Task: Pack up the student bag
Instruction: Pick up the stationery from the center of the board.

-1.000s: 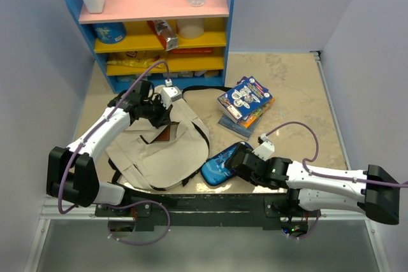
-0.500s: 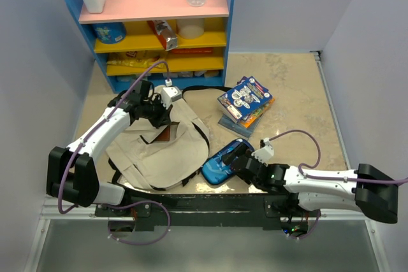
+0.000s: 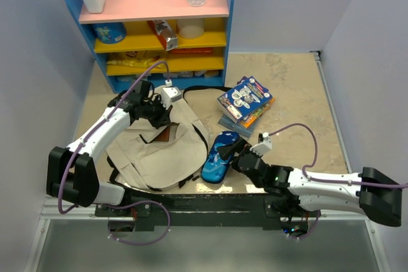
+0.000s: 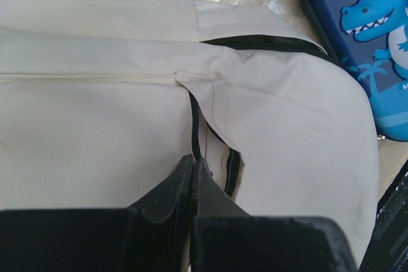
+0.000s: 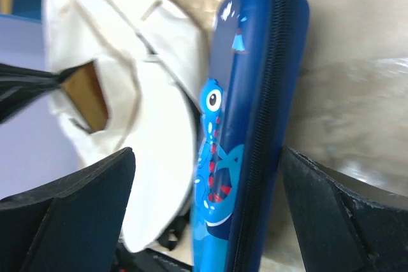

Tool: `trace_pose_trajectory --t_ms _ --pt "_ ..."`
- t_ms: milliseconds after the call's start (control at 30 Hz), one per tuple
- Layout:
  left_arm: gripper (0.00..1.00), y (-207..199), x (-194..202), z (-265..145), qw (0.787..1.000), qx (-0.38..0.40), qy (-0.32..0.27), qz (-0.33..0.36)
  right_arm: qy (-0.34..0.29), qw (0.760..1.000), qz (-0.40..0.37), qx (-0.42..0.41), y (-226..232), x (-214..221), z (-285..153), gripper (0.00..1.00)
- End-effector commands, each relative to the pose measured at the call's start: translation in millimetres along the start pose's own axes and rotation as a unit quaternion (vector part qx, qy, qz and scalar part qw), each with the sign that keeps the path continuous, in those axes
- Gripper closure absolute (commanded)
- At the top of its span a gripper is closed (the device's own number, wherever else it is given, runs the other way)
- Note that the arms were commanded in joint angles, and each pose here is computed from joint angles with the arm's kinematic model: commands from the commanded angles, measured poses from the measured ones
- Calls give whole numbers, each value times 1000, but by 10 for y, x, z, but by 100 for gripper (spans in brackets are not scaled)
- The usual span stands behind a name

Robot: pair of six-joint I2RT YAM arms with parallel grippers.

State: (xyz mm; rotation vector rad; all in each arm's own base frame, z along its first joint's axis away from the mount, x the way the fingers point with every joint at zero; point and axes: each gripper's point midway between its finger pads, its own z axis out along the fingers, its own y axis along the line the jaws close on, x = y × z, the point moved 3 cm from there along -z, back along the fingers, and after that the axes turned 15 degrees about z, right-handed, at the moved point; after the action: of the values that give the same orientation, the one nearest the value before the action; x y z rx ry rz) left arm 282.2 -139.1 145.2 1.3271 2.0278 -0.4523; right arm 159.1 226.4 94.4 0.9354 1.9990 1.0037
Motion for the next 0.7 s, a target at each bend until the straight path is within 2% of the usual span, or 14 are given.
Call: trace_pose_trajectory --t_ms 0,300,467,600,667 --pt "100 58 -267 -74 999 -4 -39 25 -5 996 24 -80 528 -25 -46 3" --pt "100 52 -286 -85 999 -4 -44 25 29 999 -25 4 141 217 131 5" --pt "100 47 -276 -80 999 -3 -45 24 39 999 -32 -3 162 275 165 7" --pt "100 51 -285 -90 999 -5 -46 26 37 998 -46 2 219 317 227 22" --pt "100 54 -291 -93 999 -5 -47 26 39 998 -52 7 193 342 256 37"
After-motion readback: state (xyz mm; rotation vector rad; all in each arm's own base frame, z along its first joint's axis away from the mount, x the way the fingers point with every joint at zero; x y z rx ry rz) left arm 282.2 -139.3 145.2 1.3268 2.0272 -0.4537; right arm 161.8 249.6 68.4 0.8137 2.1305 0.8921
